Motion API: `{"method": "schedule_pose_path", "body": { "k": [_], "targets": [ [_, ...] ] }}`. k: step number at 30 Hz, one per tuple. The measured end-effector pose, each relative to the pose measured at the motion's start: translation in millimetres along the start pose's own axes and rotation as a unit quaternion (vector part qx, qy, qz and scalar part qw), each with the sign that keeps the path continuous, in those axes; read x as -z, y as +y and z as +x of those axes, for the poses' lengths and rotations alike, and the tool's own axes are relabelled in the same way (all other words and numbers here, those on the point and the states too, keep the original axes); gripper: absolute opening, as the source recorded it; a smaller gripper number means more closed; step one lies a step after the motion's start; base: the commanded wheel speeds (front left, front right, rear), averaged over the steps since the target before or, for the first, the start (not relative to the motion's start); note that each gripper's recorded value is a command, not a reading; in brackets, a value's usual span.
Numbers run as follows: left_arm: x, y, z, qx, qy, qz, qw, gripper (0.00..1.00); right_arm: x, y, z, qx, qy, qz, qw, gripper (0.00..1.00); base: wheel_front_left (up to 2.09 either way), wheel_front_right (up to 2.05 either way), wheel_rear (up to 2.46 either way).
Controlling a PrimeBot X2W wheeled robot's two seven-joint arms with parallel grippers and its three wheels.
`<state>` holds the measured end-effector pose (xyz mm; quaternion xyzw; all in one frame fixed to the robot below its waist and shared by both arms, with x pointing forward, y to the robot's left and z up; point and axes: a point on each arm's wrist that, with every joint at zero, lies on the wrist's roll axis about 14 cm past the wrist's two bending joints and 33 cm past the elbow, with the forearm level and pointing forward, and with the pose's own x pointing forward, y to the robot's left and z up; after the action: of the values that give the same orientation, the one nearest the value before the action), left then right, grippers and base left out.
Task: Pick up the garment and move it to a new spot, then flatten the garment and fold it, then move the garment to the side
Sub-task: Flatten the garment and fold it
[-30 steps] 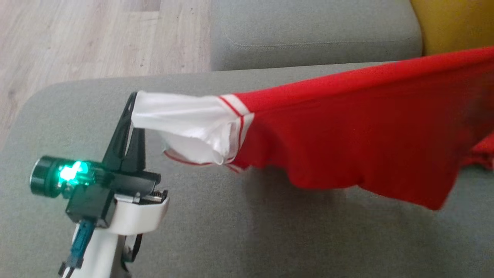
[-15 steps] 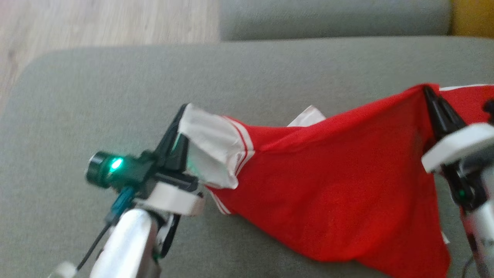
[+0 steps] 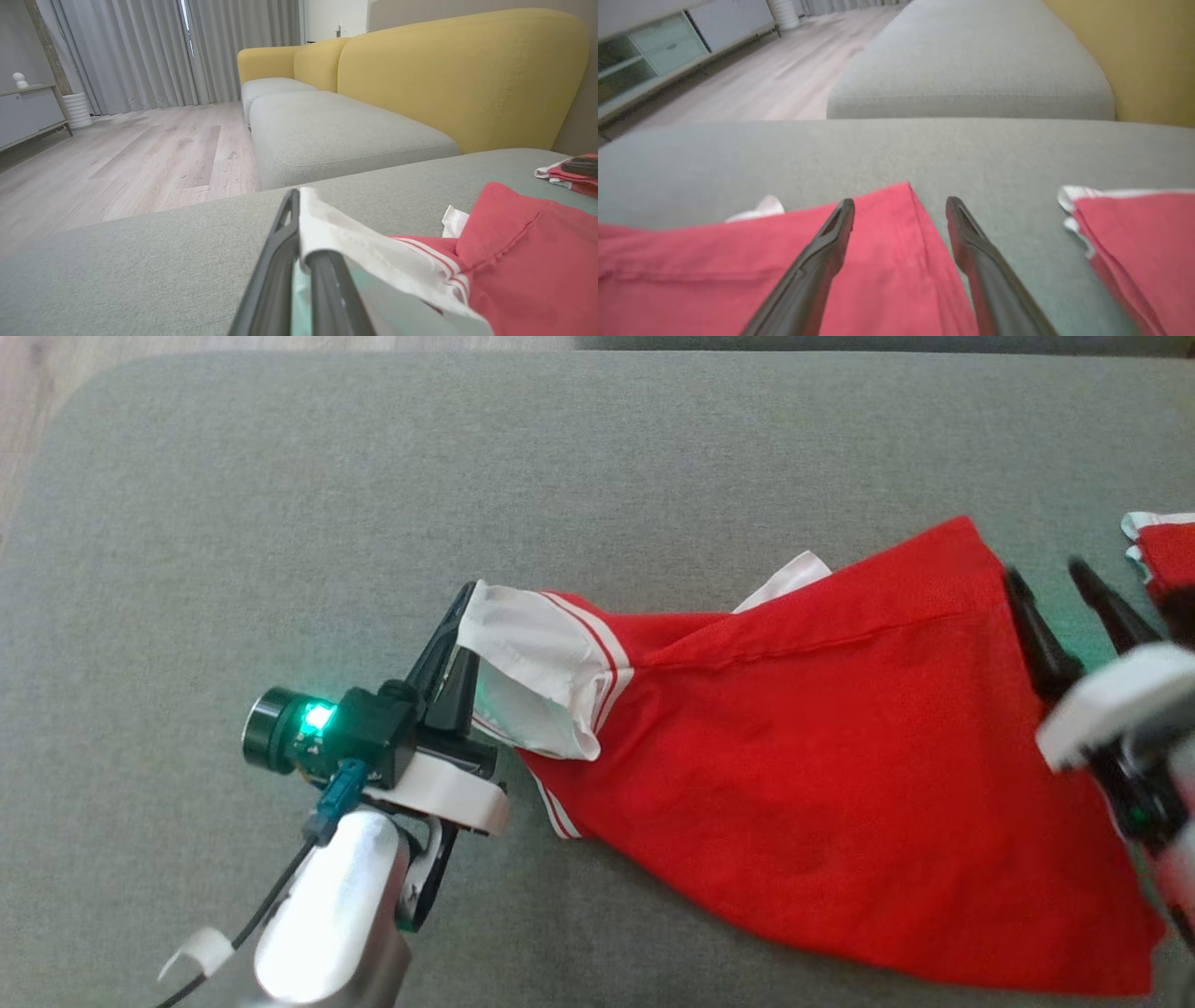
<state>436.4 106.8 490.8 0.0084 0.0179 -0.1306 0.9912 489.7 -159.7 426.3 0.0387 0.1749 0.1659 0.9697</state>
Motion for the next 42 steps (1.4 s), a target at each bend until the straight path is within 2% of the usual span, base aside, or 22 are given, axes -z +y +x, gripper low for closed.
{"method": "schedule_pose_path", "body": {
  "k": [3,6,14,22,23,26,27,28,29,30,31,37,42],
  "targets": [
    [3.7,1.4,-0.1,-0.003,0.003,0.001,1.0,0.0,25.5,-12.7,-19.7,0.003,0.037,-0.006,0.999,1.0,0.0,0.0,0.0],
    [8.2,4.5,-0.5,-0.007,0.006,0.001,1.0,0.0,42.7,-10.7,-28.2,-0.008,0.069,-0.005,0.998,1.0,0.0,0.0,0.0],
    [22.1,13.6,-8.1,-0.024,0.023,-0.001,0.999,0.0,47.6,-15.2,-11.9,-0.019,0.104,-0.043,0.993,1.0,0.0,0.0,0.0],
    [21.6,16.0,-12.7,-0.03,0.02,0.0,0.999,0.0,61.4,-16.3,2.6,-0.009,0.136,-0.048,0.989,1.0,0.0,0.0,0.0],
    [21.4,15.6,-12.9,-0.029,0.019,0.0,0.999,0.0,62.8,-13.4,4.2,-0.011,0.138,-0.047,0.989,0.97,0.0,0.0,0.0],
    [21.9,12.5,-12.8,-0.025,0.019,0.0,1.0,0.0,63.2,-7.1,9.5,-0.018,0.137,-0.05,0.989,0.64,0.0,0.0,0.0],
    [22.4,11.4,-12.9,-0.023,0.02,0.0,1.0,0.0,62.9,-6.9,10.9,-0.018,0.138,-0.053,0.989,0.59,0.0,0.0,0.0],
    [22.9,11.0,-12.8,-0.023,0.02,0.0,1.0,0.0,62.3,-6.5,12.4,-0.019,0.137,-0.054,0.989,0.48,0.0,0.0,0.0],
    [23.3,11.2,-12.6,-0.023,0.021,0.0,1.0,0.0,61.9,-5.6,14.6,-0.021,0.136,-0.055,0.989,0.44,0.0,0.0,0.0],
    [23.4,11.1,-12.7,-0.023,0.021,0.0,1.0,0.0,62.5,-4.7,15.0,-0.022,0.136,-0.057,0.989,0.07,0.0,0.0,0.0],
    [23.2,11.2,-12.7,-0.023,0.021,0.001,1.0,0.0,62.3,-3.6,15.7,-0.023,0.135,-0.056,0.989,0.0,0.0,0.0,0.0],
    [17.7,12.1,-14.0,-0.026,0.012,0.005,1.0,0.0,56.3,-1.2,11.4,-0.026,0.115,-0.059,0.991,0.0,0.0,0.0,0.0],
    [2.3,15.3,-16.8,-0.023,-0.011,0.02,0.999,0.0,23.1,-6.9,4.5,-0.017,0.055,-0.052,0.997,0.0,0.0,0.0,0.0]
  ]
}}
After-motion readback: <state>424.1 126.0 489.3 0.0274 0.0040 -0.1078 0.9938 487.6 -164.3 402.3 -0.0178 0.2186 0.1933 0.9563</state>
